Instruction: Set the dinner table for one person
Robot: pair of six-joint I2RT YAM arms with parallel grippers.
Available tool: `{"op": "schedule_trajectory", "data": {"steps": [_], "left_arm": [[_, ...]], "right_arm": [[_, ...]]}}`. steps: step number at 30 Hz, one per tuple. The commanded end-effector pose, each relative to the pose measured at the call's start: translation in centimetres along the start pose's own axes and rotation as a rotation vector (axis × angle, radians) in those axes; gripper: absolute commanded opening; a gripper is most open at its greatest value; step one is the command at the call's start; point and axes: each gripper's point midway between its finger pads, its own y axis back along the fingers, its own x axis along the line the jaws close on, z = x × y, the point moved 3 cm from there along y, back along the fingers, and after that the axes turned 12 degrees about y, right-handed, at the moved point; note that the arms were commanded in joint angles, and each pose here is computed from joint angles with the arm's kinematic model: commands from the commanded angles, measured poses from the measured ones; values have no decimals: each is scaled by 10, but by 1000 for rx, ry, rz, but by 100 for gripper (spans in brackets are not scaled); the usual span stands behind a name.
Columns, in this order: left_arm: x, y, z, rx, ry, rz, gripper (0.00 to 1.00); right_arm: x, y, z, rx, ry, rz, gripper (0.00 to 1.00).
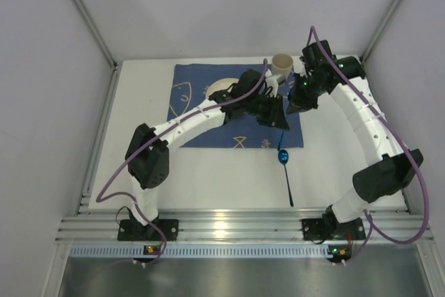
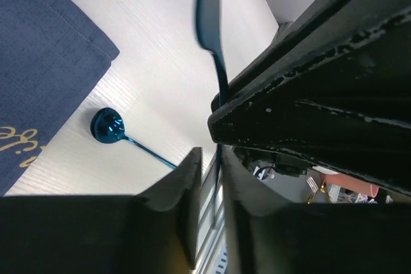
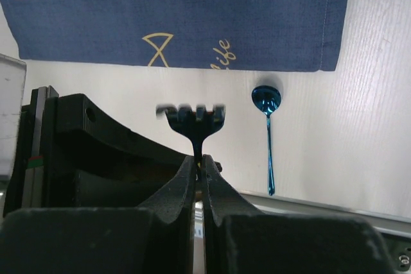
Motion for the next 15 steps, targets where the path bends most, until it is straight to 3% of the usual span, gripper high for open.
{"op": "schedule_trajectory", "data": {"steps": [1,3,5,6,7,8,9,12,15], "left_arm": [[-15,0,14,-53,-42,-24,19],[-13,0,15,-64,-43,-6,0],[-12,3,17,-73,-50,6,0],[-10,4,15,-69,-49,17,0],[-10,7,15,-70,-50,27,0],[-7,9,15,-68,-59,37,0],[-3,13,13,-58,-55,56,0],[14,32,15,-76,-54,103,0],[40,63,22,-125,-21,160,0]], "right_arm": [[5,20,3,-37,-12,43,0],[3,18,2,-35,-12,42,0],[2,16,1,-29,-10,47,0],[2,15,2,-34,-7,52,5],[1,15,3,-32,-10,54,19],[2,15,3,-33,-4,63,40],[1,17,6,-45,-5,65,68],[0,26,14,-81,12,66,90],[-4,32,15,-92,31,59,95]]}}
